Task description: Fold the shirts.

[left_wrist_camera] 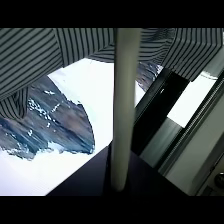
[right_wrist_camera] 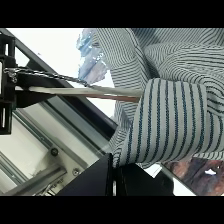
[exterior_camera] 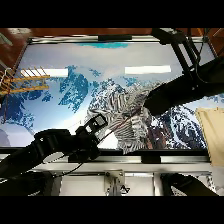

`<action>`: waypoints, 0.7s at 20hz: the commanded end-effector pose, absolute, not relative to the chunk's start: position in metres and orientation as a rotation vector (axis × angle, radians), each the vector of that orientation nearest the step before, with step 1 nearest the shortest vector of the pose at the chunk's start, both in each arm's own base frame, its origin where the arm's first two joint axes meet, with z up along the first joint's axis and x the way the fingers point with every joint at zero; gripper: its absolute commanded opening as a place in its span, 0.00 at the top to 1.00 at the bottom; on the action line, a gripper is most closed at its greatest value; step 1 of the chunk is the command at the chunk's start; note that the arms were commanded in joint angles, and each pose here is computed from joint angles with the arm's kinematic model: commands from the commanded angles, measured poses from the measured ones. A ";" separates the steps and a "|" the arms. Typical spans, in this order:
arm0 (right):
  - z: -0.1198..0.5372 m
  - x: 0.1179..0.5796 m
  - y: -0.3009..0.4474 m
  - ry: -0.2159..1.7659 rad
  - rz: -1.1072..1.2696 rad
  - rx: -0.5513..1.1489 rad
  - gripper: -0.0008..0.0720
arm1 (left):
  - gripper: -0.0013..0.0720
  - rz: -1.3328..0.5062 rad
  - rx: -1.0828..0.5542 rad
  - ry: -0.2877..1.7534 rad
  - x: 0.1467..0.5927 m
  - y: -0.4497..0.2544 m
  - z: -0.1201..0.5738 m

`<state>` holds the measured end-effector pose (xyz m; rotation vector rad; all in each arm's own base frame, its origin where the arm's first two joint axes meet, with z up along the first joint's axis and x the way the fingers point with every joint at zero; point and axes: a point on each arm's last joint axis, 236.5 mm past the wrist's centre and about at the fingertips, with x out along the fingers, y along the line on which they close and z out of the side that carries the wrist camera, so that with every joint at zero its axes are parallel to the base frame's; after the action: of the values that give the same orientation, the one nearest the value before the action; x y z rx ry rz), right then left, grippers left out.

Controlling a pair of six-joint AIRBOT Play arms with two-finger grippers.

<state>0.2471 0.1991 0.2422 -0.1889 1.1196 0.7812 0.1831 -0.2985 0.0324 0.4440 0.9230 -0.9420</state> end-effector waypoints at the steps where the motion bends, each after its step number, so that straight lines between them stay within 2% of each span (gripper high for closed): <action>1: 0.239 0.258 0.211 1.112 0.798 -0.154 0.86 | 0.91 -0.948 0.451 0.914 0.186 -0.300 0.032; 4: 0.227 0.267 0.225 1.149 0.827 -0.125 0.86 | 0.91 -0.952 0.465 0.906 0.187 -0.300 0.032; 8: 0.222 0.255 0.234 1.212 0.896 -0.110 0.86 | 0.91 -0.904 0.424 0.913 0.201 -0.292 0.033; 9: 0.221 0.254 0.233 1.219 0.891 -0.115 0.76 | 0.91 -0.893 0.418 0.913 0.204 -0.290 0.033; 10: 0.219 0.256 0.229 1.222 0.875 -0.125 0.56 | 0.91 -0.886 0.414 0.914 0.207 -0.289 0.033; 11: 0.217 0.260 0.225 1.220 0.849 -0.137 0.42 | 0.91 -0.886 0.415 0.911 0.207 -0.289 0.034; 14: 0.208 0.276 0.202 1.211 0.732 -0.206 0.41 | 0.91 -0.887 0.412 0.906 0.208 -0.290 0.034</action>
<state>0.2646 0.2205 0.2155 -0.1472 1.2110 0.8196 0.2046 -0.2900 0.0331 0.4202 0.9116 -0.8937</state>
